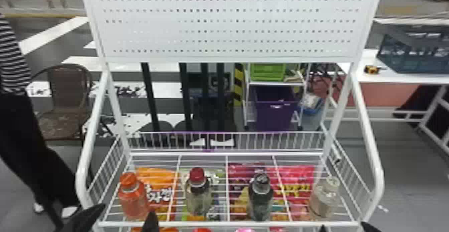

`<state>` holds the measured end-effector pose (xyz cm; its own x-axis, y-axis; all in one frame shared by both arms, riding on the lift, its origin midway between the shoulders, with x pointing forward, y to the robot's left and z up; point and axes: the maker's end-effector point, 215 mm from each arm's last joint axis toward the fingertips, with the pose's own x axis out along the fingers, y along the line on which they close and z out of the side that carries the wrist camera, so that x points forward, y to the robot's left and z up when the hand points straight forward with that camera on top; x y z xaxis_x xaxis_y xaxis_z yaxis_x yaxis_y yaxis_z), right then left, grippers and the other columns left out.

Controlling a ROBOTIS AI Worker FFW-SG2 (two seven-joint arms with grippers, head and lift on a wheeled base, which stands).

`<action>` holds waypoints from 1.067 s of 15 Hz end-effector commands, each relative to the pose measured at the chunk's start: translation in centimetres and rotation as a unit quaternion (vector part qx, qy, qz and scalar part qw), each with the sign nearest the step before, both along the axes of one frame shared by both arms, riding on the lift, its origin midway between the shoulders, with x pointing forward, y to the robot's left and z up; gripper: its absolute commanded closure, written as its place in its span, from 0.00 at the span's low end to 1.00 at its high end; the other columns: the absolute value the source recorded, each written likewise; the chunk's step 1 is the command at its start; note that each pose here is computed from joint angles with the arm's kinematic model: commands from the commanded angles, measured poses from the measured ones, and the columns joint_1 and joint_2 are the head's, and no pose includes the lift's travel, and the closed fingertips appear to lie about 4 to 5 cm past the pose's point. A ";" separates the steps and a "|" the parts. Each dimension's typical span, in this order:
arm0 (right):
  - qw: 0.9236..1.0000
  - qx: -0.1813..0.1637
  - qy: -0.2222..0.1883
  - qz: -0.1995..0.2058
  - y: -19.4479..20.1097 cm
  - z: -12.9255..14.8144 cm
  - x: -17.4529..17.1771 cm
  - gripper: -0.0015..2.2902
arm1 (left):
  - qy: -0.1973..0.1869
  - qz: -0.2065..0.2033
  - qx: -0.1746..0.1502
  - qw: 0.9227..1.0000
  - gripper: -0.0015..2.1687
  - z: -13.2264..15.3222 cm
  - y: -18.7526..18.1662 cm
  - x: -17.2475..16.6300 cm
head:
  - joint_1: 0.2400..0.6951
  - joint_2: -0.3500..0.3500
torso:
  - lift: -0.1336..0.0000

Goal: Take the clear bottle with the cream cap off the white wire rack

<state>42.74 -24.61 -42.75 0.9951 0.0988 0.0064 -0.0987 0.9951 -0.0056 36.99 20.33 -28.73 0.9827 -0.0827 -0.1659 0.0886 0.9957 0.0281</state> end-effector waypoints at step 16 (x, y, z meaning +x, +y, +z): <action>1.000 -0.016 0.019 -0.012 0.9 -1.7 9.0 0.04 | 0.007 -0.010 0.013 1.000 0.07 0.0 -1.0 -1.0 | 0.57 0.50 | 1.00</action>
<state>51.10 -23.91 -44.17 0.9973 0.0699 -0.0234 -0.0705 0.9972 -0.0259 35.99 19.31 -28.83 0.9782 -0.0993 -0.1822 0.1103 0.9926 0.0508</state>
